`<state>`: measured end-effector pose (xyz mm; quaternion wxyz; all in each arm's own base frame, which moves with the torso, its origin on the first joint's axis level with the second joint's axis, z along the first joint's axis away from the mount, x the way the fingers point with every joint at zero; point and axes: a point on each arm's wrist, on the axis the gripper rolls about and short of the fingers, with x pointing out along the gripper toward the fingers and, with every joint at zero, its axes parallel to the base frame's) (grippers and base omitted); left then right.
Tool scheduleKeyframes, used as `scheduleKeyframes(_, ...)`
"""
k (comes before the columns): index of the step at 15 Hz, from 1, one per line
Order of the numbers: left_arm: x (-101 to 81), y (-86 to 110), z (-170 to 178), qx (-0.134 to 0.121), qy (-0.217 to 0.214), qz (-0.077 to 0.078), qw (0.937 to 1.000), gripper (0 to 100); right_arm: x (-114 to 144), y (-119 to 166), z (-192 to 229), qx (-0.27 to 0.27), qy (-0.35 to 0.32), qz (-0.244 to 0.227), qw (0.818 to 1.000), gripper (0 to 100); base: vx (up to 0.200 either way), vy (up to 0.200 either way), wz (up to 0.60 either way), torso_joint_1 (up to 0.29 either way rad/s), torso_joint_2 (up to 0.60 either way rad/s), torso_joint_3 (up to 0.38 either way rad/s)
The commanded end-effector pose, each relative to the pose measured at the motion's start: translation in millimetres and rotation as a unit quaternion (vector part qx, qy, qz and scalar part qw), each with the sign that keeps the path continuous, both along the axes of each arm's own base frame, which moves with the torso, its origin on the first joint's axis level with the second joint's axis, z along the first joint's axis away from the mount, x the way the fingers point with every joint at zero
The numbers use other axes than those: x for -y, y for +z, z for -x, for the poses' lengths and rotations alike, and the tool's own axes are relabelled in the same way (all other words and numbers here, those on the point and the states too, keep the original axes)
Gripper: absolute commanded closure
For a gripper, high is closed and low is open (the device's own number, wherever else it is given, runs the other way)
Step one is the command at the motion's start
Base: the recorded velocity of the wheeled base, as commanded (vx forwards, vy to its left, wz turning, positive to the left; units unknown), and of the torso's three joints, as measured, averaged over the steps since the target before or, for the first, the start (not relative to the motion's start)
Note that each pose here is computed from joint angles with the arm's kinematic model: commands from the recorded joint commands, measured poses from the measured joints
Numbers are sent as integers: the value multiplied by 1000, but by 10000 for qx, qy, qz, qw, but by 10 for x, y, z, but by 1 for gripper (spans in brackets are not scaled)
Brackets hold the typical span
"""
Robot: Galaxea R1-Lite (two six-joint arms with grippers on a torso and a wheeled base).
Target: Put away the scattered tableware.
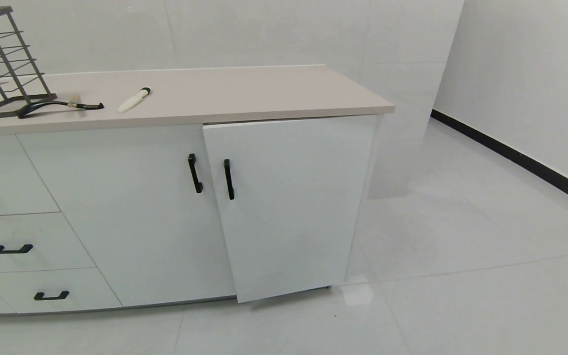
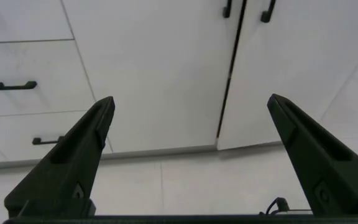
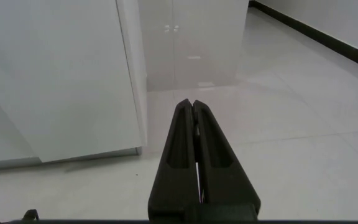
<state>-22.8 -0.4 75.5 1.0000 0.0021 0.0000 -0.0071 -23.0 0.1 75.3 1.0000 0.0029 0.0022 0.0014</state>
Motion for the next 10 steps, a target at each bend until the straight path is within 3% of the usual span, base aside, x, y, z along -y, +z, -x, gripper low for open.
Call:
scheduleKeyframes(1,0,0,0,0,2,-2,10000,0,0,0,-2,-8,1,-2,10000,100,0,200,600,7,7,-2)
scheduleKeyframes(3,0,0,0,0,10,-9,10000,0,0,0,-2,-8,2,6,10000,100,0,200,600,2,2,-2)
scheduleKeyframes(7,-1,0,0,0,18,-9,10000,0,0,0,-2,-8,2,6,10000,100,0,0,600,1,-2,-1)
scheduleKeyframes(10,-1,0,0,0,18,-9,10000,0,0,5,0,-1,2,6,10000,100,0,0,0,0,0,0)
